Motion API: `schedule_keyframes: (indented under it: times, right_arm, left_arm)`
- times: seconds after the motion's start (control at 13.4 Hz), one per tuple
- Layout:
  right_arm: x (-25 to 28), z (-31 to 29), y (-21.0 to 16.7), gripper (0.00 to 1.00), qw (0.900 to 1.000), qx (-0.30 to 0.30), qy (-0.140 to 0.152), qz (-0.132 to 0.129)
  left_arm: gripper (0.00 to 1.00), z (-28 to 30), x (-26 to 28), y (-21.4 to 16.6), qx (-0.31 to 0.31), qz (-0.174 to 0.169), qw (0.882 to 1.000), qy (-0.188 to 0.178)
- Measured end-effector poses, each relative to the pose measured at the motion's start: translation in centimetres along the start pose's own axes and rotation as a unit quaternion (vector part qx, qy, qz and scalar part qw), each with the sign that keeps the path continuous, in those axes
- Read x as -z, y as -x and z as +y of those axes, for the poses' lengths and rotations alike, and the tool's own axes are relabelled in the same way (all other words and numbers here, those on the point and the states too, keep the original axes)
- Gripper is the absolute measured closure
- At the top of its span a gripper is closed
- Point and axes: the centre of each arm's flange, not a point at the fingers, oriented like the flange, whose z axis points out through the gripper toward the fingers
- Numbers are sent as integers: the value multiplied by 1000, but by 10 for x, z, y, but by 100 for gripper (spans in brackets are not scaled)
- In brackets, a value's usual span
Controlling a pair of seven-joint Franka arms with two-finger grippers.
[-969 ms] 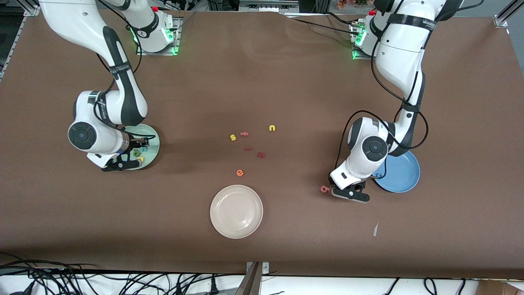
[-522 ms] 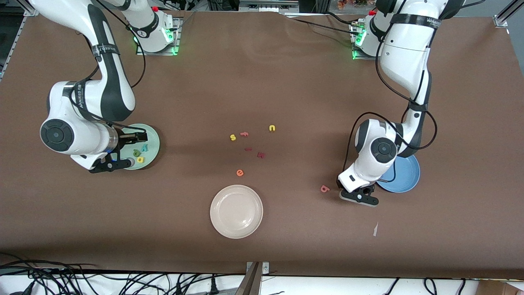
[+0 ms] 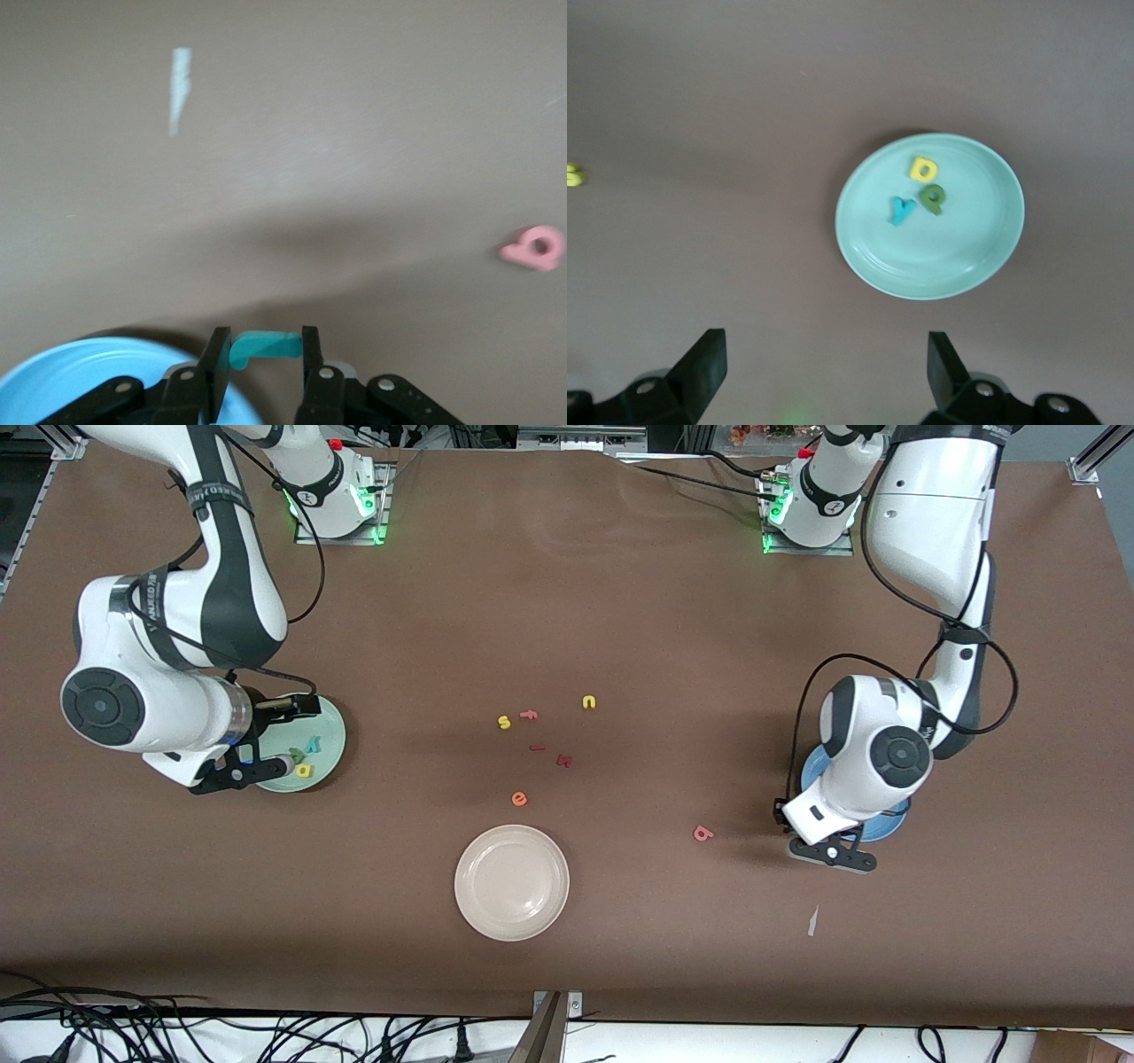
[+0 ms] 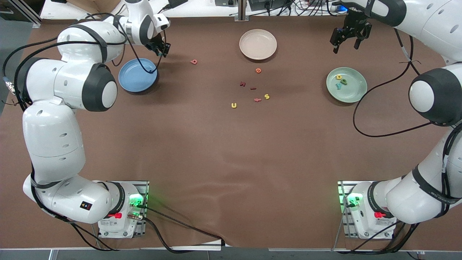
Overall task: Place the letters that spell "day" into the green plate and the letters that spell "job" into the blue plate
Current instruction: 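Retract the right arm to rest while the left gripper releases J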
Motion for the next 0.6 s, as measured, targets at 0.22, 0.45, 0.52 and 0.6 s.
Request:
schedule_keyframes:
  times: [0.22, 0.45, 0.52, 0.6]
  right_arm:
    - [58, -9, 26, 0, 998, 24, 22, 56]
    - [109, 17, 67, 0, 995, 1, 19, 103]
    - [116, 32, 79, 0, 994, -13, 15, 112]
    - [123, 48, 90, 0, 992, -27, 12, 124]
  left_arm:
    - [64, -43, -12, 15, -27, -15, 1000, -2]
    - [48, -52, -24, 28, -29, -31, 999, 0]
    - [37, -52, -26, 29, -29, -33, 999, 0]
    - [26, -51, -25, 29, -29, -33, 999, 0]
